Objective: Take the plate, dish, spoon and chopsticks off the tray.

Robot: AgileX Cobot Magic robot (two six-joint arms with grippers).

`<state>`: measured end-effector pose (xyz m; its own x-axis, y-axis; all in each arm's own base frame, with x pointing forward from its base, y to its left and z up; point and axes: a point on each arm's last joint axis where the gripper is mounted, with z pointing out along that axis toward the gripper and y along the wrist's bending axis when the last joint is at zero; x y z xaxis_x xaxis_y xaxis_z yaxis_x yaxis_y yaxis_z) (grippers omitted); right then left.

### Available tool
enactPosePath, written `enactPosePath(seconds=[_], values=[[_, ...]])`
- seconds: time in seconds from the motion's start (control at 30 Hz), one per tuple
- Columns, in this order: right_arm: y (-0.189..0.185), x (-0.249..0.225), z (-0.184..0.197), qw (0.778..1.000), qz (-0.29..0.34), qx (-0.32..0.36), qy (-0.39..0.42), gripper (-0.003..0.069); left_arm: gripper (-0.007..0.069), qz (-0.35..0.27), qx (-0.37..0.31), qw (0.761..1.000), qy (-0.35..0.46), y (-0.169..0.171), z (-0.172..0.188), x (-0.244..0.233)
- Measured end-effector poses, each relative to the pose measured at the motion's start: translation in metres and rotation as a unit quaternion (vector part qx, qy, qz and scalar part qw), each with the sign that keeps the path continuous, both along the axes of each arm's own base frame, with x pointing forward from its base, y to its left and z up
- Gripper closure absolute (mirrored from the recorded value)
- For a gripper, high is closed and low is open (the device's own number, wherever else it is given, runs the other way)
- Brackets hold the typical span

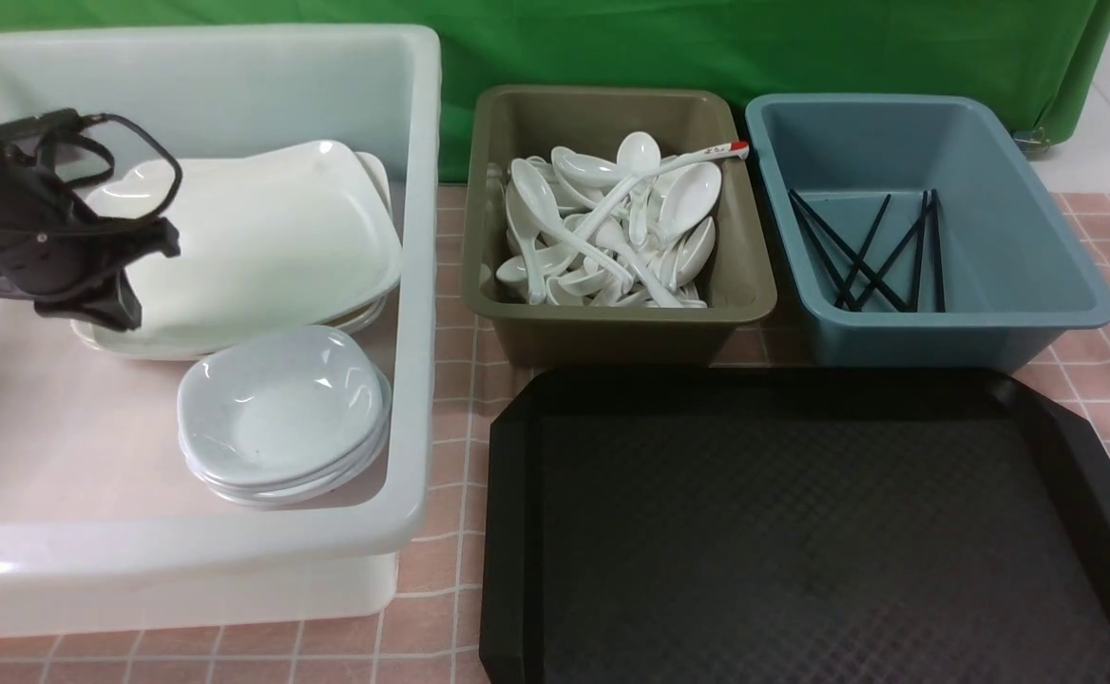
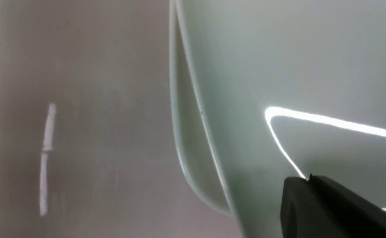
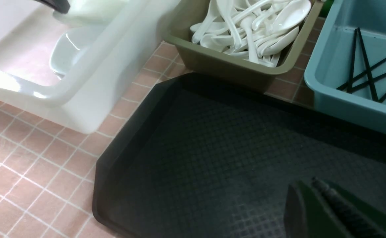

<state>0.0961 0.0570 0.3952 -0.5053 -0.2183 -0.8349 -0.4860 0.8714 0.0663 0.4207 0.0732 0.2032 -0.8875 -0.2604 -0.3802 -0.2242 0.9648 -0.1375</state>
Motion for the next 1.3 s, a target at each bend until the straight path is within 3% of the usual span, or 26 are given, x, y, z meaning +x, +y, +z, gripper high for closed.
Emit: enactPosePath(seconds=[0.4, 0.53, 0.67, 0.97, 1.13, 1.3], values=[[-0.001, -0.002, -0.004, 1.000, 0.001, -0.012, 0.021, 0.0585, 0.0628, -0.039, 0.072, 0.996, 0.017, 0.014, -0.014, 0.005], [-0.001, -0.003, -0.004, 1.000, 0.002, -0.014, 0.024, 0.0585, 0.0628, -0.032, 0.135, 0.990, 0.024, 0.031, 0.000, 0.012], [-0.002, -0.003, -0.004, 0.999, 0.003, -0.017, 0.026, 0.0585, 0.0628, -0.021, 0.154, 0.987, 0.033, 0.039, 0.021, 0.015], [-0.023, -0.031, 0.036, 0.996, 0.004, -0.078, 0.041, 0.0605, 0.0628, -0.045, 0.047, 0.998, 0.005, 0.014, 0.083, -0.004], [-0.041, -0.059, 0.053, 0.998, -0.011, -0.054, -0.022, 0.0629, 0.0628, -0.089, -0.032, 0.996, -0.008, -0.007, 0.115, -0.026], [-0.065, -0.102, 0.051, 0.997, -0.022, -0.011, -0.079, 0.0629, 0.0628, -0.111, -0.056, 0.991, -0.039, -0.023, 0.142, -0.042]])
